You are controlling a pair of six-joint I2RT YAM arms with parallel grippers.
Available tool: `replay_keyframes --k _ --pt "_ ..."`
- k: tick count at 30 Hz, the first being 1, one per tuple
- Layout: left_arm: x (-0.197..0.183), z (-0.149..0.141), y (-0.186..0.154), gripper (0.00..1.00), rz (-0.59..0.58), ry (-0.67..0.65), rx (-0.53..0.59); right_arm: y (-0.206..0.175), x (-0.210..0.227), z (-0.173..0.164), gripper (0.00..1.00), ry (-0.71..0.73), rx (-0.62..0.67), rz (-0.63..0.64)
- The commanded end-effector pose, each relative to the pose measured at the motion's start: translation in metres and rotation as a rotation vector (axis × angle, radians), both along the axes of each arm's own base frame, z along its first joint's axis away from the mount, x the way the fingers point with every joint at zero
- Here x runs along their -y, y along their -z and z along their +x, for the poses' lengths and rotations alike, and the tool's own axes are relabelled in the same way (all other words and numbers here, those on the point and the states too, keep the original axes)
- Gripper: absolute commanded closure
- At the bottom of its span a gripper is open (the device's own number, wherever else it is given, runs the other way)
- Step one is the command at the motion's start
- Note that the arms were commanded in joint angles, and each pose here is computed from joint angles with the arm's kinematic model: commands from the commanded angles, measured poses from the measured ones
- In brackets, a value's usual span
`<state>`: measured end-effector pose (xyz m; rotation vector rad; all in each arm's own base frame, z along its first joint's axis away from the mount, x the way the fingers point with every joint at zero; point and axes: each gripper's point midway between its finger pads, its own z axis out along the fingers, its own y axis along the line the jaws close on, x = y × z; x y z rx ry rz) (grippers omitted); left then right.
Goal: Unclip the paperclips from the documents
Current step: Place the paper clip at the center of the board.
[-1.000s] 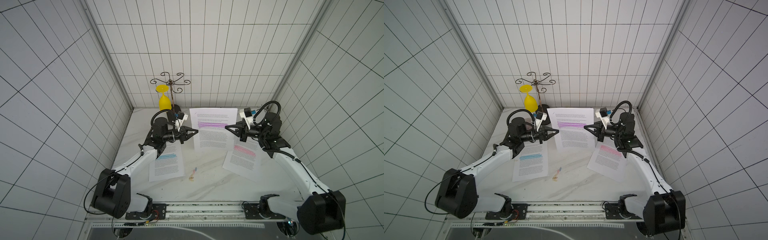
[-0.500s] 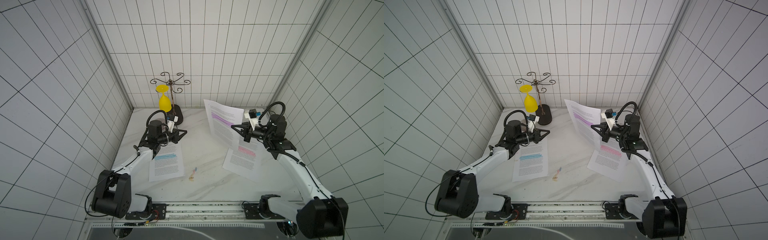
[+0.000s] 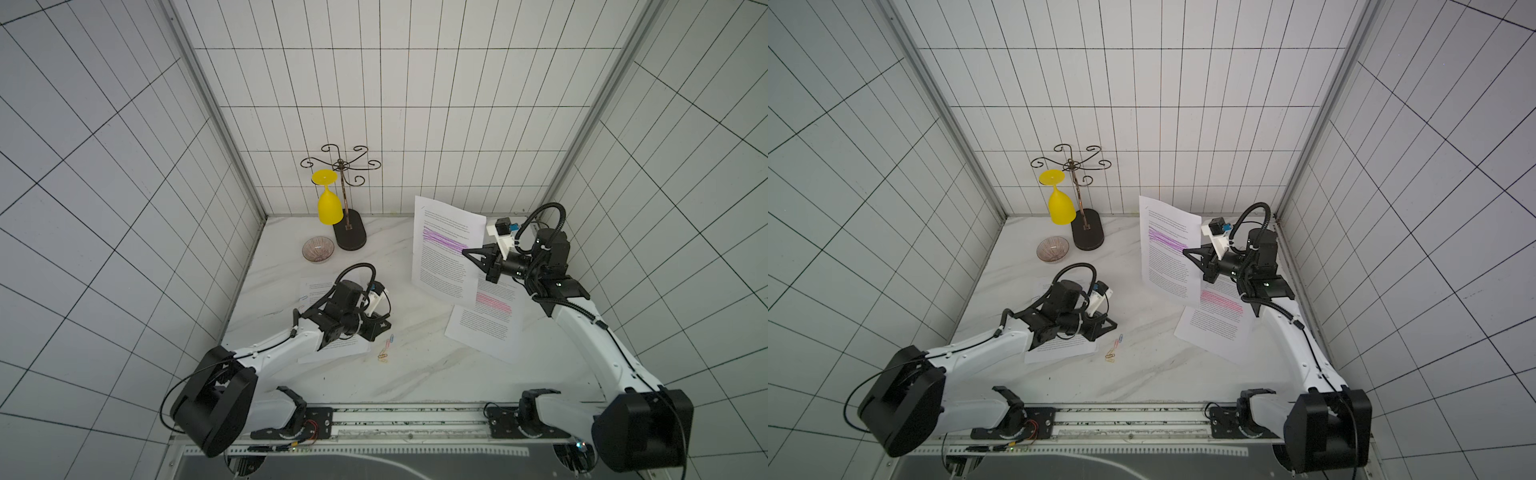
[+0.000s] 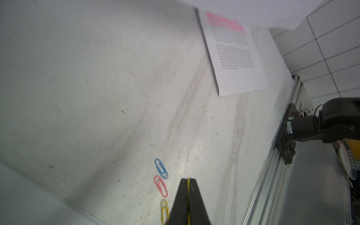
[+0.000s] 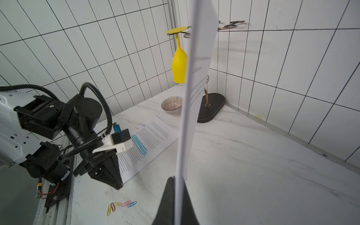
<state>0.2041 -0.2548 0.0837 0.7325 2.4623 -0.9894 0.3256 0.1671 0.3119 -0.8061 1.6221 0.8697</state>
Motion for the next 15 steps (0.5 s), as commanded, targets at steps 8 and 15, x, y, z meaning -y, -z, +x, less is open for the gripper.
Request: replay_keyframes --k 8,15 --pt "0.006 -0.022 0.042 1.00 0.175 0.033 -0.031 0.013 0.001 -0.001 1.00 0.006 -0.027 -0.005" --pt "0.010 -0.025 0.046 0.74 0.189 0.033 -0.046 0.018 0.002 0.000 1.00 0.016 -0.039 -0.008"
